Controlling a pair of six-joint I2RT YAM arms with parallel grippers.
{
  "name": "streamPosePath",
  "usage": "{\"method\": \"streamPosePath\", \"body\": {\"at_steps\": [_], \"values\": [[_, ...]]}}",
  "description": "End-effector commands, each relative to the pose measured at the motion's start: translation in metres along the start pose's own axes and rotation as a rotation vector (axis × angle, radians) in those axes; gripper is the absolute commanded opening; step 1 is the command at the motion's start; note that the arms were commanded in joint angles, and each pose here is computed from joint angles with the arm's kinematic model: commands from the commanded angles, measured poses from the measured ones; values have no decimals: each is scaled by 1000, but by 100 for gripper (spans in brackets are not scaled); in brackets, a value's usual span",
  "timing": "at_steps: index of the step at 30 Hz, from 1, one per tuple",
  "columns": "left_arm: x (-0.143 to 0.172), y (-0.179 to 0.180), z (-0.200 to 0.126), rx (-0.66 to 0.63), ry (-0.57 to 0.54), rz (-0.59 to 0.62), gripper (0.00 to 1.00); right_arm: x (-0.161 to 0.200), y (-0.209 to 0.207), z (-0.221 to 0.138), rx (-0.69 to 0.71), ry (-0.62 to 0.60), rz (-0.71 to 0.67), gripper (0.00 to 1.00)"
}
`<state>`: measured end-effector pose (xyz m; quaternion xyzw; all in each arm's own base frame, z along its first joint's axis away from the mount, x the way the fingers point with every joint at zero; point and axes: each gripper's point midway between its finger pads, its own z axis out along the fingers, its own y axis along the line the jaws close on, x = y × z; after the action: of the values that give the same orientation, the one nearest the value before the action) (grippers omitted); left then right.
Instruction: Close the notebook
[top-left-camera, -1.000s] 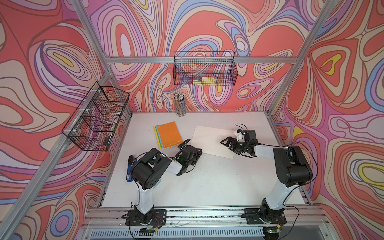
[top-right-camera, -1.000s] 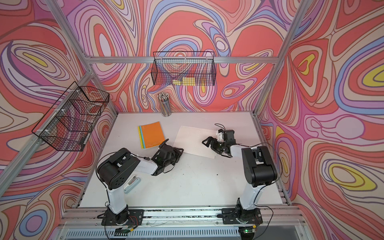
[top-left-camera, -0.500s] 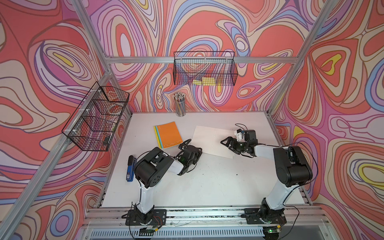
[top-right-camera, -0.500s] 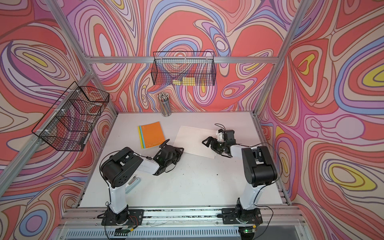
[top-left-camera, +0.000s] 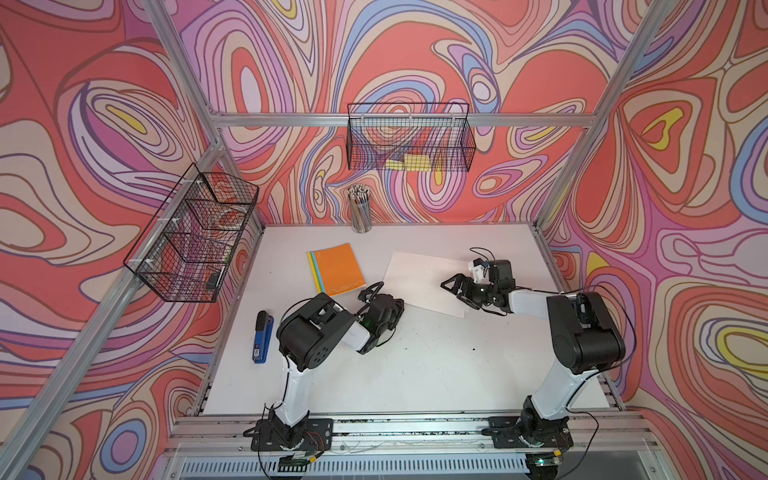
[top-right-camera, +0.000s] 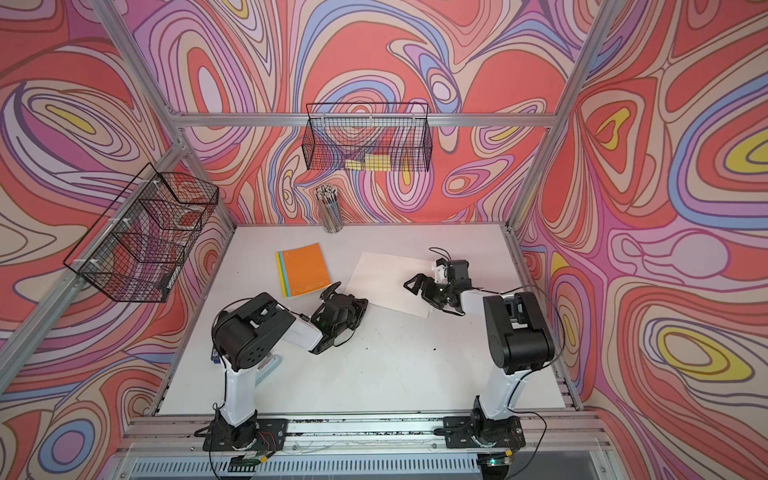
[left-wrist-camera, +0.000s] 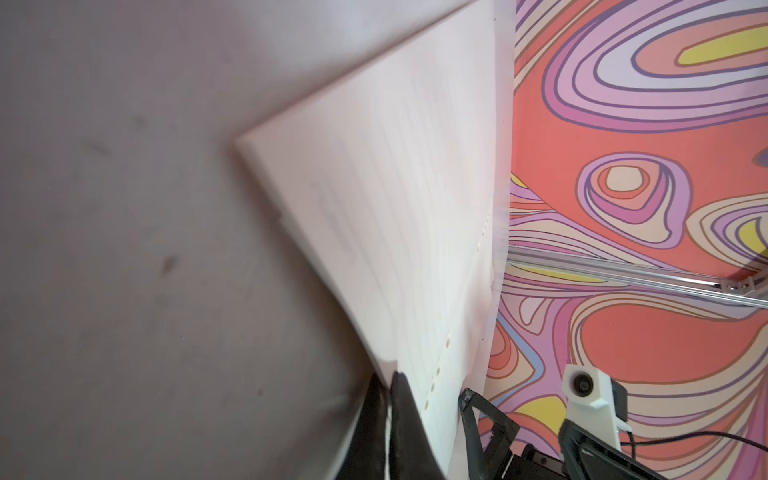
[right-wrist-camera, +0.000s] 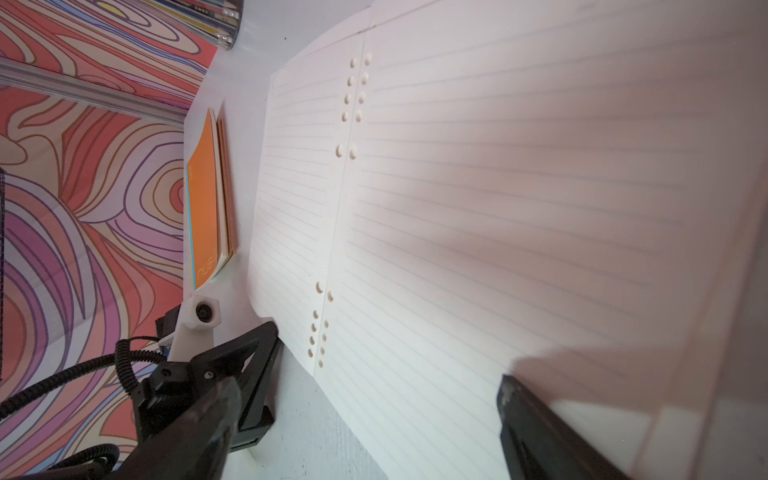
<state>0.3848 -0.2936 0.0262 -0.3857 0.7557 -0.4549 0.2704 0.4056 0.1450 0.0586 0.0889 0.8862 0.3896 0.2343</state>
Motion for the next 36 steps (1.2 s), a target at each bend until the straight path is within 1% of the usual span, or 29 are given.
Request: {"method": "streamPosePath", "body": {"at_steps": [1,9,13,18,21,25,31,34,36], "values": [[3,30,-1,-65,-6,8,0,12,-7,-2,25,36,30,99],[4,32,-6,-5,-1,23,0,12,-7,-2,22,40,31,98],[3,25,-15,13,-2,90,0,9,-4,-2,20,33,27,98],[0,2,-25,37,-14,195,0,7,-2,-2,12,30,29,98],[-8,-5,-28,32,-19,239,0,0,10,-12,-1,6,5,98],[-27,-14,-33,57,-33,240,0,-1,14,-19,7,-3,-10,98],[-54,-13,-49,46,-68,255,0,-1,17,-22,5,-8,-9,98],[-61,-17,-57,30,-82,303,0,-2,19,-23,-3,-15,-6,99],[-64,-24,-62,4,-82,360,0,-2,20,-24,-3,-17,-9,98]]}}
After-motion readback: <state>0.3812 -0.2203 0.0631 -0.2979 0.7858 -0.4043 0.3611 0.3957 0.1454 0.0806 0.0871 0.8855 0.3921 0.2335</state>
